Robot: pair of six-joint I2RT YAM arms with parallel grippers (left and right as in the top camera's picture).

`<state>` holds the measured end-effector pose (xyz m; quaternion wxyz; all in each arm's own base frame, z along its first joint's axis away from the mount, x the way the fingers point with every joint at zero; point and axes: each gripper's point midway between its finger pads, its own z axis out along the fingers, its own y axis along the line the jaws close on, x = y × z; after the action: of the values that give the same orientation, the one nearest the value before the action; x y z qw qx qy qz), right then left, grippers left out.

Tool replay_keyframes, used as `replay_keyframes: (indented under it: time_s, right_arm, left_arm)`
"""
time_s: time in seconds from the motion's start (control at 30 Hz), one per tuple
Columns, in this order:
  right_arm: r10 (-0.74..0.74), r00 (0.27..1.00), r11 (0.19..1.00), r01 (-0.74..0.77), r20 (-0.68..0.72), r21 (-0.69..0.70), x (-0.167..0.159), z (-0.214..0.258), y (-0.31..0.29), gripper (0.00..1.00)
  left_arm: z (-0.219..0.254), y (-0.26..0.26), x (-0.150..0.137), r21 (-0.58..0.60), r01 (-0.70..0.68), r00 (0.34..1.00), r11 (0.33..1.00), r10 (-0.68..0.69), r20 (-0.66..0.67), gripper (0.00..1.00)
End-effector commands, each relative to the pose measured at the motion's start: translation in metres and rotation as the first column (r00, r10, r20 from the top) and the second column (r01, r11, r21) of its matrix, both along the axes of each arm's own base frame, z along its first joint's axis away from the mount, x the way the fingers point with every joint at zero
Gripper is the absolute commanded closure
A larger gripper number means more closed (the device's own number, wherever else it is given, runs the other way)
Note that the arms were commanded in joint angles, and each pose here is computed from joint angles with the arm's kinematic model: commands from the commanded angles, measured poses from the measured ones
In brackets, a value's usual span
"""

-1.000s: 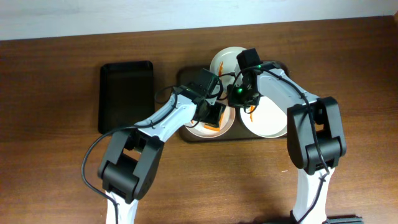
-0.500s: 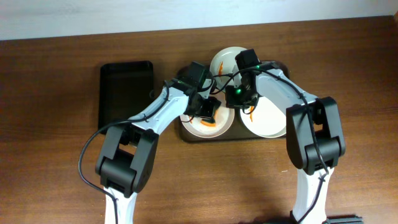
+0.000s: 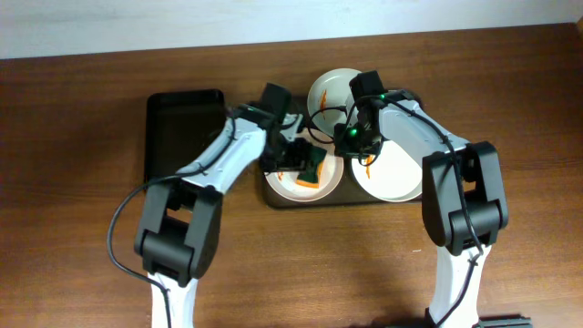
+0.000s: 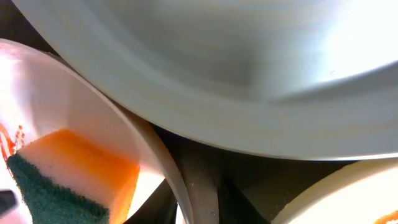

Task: Clean dirty plates on tray and stack at the side
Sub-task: 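Scrub the front-left plate with the sponge in the left gripper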

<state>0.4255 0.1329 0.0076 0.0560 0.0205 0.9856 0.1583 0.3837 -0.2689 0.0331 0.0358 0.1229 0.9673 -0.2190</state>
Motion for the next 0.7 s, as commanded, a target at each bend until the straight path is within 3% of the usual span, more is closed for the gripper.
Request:
replay_keyframes:
  time_s: [0.0,0.17,0.37,0.53,0.6,0.67]
  right_arm:
    - [-0.024,1.0,0.999,0.024,0.003,-0.03,0.002,-0.002,-0.01,0.76]
    - [-0.024,1.0,0.999,0.024,0.003,-0.029,0.002,-0.002,-0.009,0.76]
    - [-0.024,1.0,0.999,0.024,-0.001,-0.029,0.001,-0.002,-0.01,0.76]
    - [-0.024,1.0,0.999,0.024,-0.004,-0.03,0.001,-0.003,-0.01,0.76]
    - [-0.024,1.0,0.999,0.024,-0.004,-0.03,0.001,-0.003,-0.01,0.76]
    - [-0.024,1.0,0.999,0.024,-0.004,-0.03,0.001,-0.003,-0.01,0.76]
  left_arm:
    - [-0.007,-0.01,-0.012,0.099,-0.012,0.999,0.995,0.008,0.041,0.36]
    - [-0.01,-0.003,-0.006,0.16,-0.058,0.996,0.985,0.046,0.077,0.44]
    - [-0.003,-0.026,0.01,0.102,0.0,0.983,0.995,-0.019,0.184,0.44]
    - [-0.026,-0.029,0.002,0.104,0.029,0.991,0.994,-0.042,0.128,0.44]
    - [-0.026,-0.03,0.004,0.097,0.028,0.989,0.995,-0.042,0.139,0.51]
    - [-0.024,-0.033,0.008,0.086,0.027,0.987,0.996,-0.04,0.156,0.51]
